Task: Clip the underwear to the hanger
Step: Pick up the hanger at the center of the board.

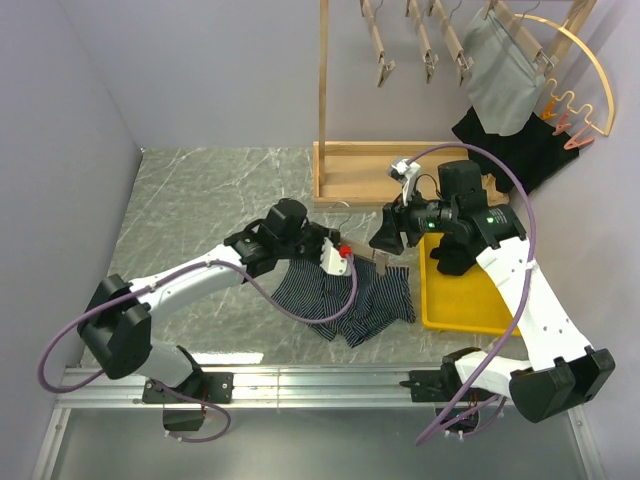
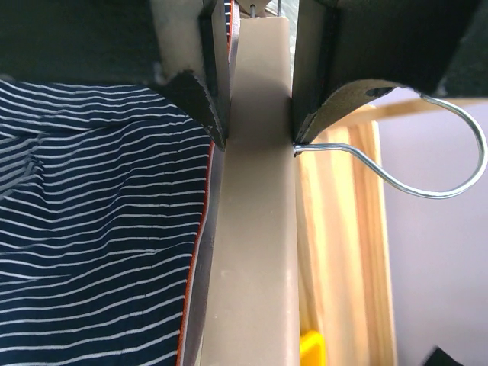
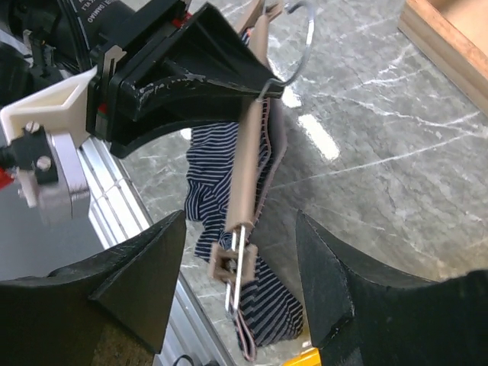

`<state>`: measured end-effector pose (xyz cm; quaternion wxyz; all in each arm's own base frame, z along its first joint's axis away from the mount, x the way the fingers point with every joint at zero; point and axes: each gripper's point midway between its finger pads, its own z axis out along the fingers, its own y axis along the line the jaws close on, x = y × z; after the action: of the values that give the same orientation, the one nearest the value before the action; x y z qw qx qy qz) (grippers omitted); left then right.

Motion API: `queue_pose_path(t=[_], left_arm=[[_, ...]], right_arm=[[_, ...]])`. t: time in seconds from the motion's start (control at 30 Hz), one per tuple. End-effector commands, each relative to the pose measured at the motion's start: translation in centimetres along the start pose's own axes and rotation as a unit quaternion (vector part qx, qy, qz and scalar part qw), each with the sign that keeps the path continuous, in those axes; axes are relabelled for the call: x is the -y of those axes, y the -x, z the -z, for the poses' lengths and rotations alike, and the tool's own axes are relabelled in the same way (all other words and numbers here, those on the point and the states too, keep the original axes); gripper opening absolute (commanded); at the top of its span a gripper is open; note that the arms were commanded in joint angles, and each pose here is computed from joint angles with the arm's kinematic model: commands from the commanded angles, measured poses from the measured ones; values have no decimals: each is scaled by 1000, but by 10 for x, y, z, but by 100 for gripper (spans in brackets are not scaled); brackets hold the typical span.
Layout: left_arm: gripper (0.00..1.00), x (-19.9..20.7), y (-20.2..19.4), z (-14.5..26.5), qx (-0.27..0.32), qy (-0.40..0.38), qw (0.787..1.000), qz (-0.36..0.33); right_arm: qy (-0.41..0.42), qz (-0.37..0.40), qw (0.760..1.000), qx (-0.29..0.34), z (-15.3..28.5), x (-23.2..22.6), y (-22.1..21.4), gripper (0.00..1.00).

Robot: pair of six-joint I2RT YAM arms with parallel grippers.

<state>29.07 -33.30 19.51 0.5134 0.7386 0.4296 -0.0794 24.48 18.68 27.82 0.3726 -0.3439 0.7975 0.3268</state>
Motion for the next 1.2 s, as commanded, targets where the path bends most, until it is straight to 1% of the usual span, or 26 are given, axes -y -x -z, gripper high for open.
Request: queue_pose_path(t=[0.0,0.03,0.07,0.17,0.33,0.43,0.53,0.57,0.63,0.67,0.73,0.87,0.9,0.93,0.97,1.03,1.1,1.13,1.17], left_arm=[[0,-52,36,-2,40,68,995,-54],[0,-52,39,-5,43,66,995,-57],[0,-60,45,-5,50,79,994,-63],[0,-62,50,-10,54,76,993,-67],[0,-57,54,-16,55,70,992,-89],[0,-55,55,-18,54,68,991,-100],[0,-52,56,-19,53,67,991,-108],[0,-51,56,-19,52,65,991,-108],[0,-52,56,-20,53,68,990,-111],[0,-54,57,-20,53,71,990,-109],[0,-57,58,-20,53,74,990,-108],[0,-60,59,-20,52,78,990,-105],[0,-60,57,-20,51,79,990,-108],[0,-60,58,-20,53,81,989,-112],[0,-61,57,-19,53,85,988,-117],[0,-63,58,-19,52,88,988,-116],[0,-68,59,-18,55,98,987,-113],[0,-71,60,-17,57,102,987,-114],[0,-72,61,-17,57,103,986,-116]], right_arm=[[-14,5,1000,8,6,-2,0,66],[-15,5,1000,7,6,-1,0,66],[-17,6,1000,7,7,-1,-1,66],[-20,7,1000,0,6,0,-7,65],[-39,13,999,-30,-1,6,-27,62],[-50,20,998,-44,-3,10,-32,59],[-48,23,997,-49,-5,9,-33,53],[-46,24,997,-48,-6,9,-32,48],[-38,24,998,-51,-9,7,-32,43],[-35,25,998,-55,-10,6,-34,38],[-31,24,997,-59,-11,5,-35,36],[-12,21,997,-69,-12,-1,-39,36],[-12,22,998,-66,-11,-1,-38,34],[-9,22,998,-64,-12,-3,-38,30],[-3,24,998,-59,-12,-5,-37,23],[10,24,998,-61,-12,-9,-36,16],[33,15,997,-72,-12,-16,-40,16],[34,14,997,-73,-11,-17,-39,18],[34,9,997,-75,-12,-17,-39,25]])
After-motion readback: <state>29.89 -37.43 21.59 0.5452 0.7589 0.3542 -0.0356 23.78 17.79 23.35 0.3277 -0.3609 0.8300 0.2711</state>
